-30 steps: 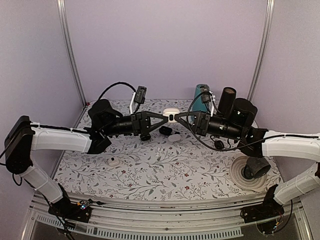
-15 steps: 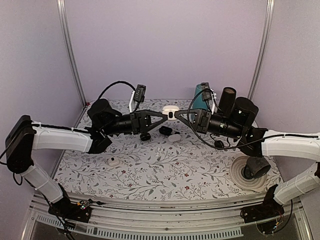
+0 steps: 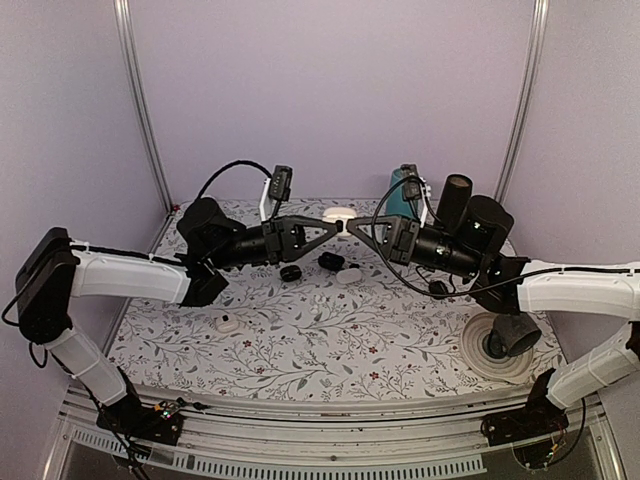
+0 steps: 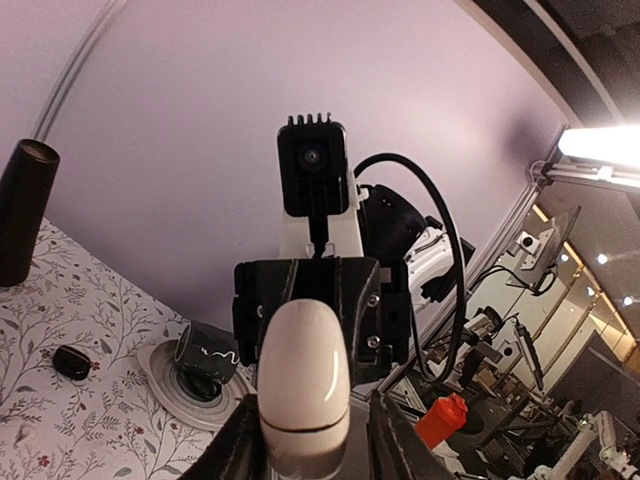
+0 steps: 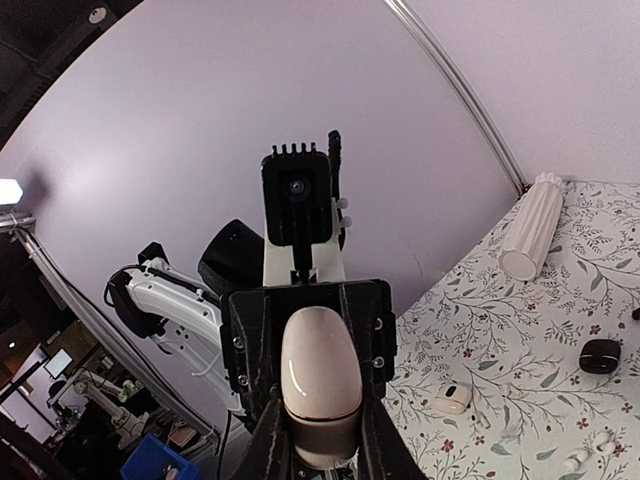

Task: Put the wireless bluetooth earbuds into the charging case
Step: Pass from the right arm to the left

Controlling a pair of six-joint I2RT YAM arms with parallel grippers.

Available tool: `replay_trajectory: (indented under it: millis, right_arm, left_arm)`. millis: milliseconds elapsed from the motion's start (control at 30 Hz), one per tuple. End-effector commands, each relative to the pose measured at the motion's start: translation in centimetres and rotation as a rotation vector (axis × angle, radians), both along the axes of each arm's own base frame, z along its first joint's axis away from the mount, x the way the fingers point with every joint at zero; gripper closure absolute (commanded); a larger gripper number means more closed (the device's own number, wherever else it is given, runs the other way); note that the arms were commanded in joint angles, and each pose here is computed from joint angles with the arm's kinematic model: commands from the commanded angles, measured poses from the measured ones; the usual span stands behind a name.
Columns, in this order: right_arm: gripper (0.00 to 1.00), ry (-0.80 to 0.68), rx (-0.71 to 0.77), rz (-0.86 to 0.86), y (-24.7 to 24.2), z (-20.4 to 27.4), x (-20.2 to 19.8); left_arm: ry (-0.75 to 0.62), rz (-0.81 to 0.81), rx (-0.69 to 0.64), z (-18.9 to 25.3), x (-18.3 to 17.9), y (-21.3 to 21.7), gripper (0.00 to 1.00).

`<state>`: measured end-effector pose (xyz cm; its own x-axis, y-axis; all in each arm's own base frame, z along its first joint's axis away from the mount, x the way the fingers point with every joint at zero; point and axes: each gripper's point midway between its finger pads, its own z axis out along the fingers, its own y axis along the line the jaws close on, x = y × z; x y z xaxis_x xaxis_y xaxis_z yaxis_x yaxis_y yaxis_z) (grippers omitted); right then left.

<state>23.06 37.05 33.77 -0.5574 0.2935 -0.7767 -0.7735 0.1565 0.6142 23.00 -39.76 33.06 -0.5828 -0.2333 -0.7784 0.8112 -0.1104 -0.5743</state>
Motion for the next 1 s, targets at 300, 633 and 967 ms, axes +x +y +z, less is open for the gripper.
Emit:
replay_trajectory:
  millis: [300,633,967]
  right_arm:
    - [0.97,-0.005,0.035,-0.036,-0.27,0.63,0.2]
    - [0.97,-0.007,0.049,-0.058,-0.64,0.88,0.28]
    - [0.97,-0.007,0.066,-0.07,-0.8,0.97,0.22]
  left_arm:
    - [-0.055,-0.031,-0.046,1.74,-0.87,-0.82,0.65]
    - [-0.056,-0.014,-0.048,1.8,-0.8,-0.82,0.71]
    - [-0.057,-0.009,-0.055,1.84,-0.95,-0.96,0.7]
